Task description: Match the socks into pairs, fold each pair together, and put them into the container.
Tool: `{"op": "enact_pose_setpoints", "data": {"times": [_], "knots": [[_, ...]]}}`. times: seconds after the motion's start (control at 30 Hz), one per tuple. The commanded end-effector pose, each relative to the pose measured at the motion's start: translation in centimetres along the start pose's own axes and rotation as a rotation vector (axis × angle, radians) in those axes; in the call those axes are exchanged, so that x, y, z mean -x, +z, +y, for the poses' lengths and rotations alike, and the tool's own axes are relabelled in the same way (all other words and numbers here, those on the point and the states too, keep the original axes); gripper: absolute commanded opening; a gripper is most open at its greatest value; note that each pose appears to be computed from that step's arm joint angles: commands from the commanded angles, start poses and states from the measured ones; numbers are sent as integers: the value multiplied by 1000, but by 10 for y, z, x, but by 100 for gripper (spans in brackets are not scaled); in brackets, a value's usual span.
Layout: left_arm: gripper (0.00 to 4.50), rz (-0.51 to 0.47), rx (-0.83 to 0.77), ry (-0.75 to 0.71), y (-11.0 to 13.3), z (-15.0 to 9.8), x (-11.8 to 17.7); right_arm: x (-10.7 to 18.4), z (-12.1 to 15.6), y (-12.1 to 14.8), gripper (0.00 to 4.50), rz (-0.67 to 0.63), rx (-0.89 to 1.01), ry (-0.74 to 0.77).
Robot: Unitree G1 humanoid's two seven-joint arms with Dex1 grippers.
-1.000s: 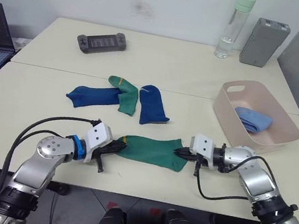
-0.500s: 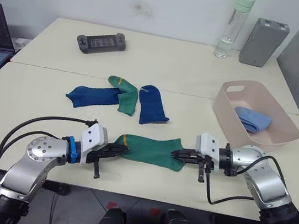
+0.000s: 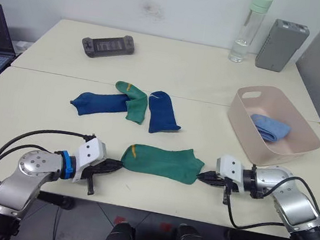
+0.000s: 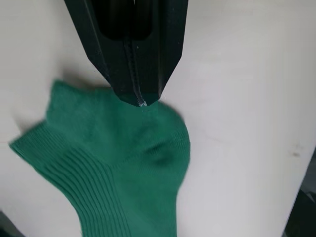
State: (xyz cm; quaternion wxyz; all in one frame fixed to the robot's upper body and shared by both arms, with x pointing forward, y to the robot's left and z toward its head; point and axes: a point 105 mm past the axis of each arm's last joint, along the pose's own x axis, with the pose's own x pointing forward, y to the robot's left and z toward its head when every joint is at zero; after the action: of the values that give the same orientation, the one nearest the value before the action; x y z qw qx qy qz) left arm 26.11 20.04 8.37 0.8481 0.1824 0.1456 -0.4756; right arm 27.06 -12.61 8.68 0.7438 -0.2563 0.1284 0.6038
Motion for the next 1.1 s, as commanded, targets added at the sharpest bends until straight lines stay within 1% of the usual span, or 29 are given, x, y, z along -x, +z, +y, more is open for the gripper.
{"op": "enact_pose_setpoints", "data": {"times": [0.03,0.1,0.13,0.2,0.23,0.3,0.4,0.43,0.47,0.5,0.57,0.63,0.73,0.83,0.93,1.0,1.1], "knots": [[7,-140,72,64,30,5,12,12,-4,42,0,-181,4,-37],[7,-197,155,162,38,16,23,17,-12,54,0,-227,4,-99],[2,-221,186,220,40,22,30,18,-16,60,18,-244,-1,-130],[43,-254,225,338,39,33,45,19,-21,70,63,-268,-7,-177],[61,-259,245,382,36,35,53,19,-24,74,93,-278,-7,-200],[128,-261,280,466,28,38,66,19,-29,80,171,-297,-10,-250],[217,-250,322,542,13,33,76,18,-32,79,272,-290,-17,-284],[244,-247,331,553,10,30,77,17,-33,78,302,-289,-22,-294],[284,-244,337,565,8,28,78,17,-34,77,347,-291,-27,-303],[311,-242,340,568,6,27,77,17,-34,77,379,-293,-32,-309],[379,-241,339,575,6,25,75,16,-35,80,449,-310,-47,-318],[444,-244,328,591,8,27,73,15,-35,84,450,-326,-53,-324],[448,-255,309,601,15,34,66,13,-36,93,450,-338,-53,-329],[448,-274,296,567,27,44,50,9,-37,107,450,-349,-32,-312],[448,-285,278,544,37,62,27,4,-40,119,450,-364,-17,-319],[448,-277,281,544,38,74,13,0,-41,123,450,-370,-13,-322],[448,-242,272,502,37,89,-15,-3,-43,126,450,-374,-2,-326]]}}
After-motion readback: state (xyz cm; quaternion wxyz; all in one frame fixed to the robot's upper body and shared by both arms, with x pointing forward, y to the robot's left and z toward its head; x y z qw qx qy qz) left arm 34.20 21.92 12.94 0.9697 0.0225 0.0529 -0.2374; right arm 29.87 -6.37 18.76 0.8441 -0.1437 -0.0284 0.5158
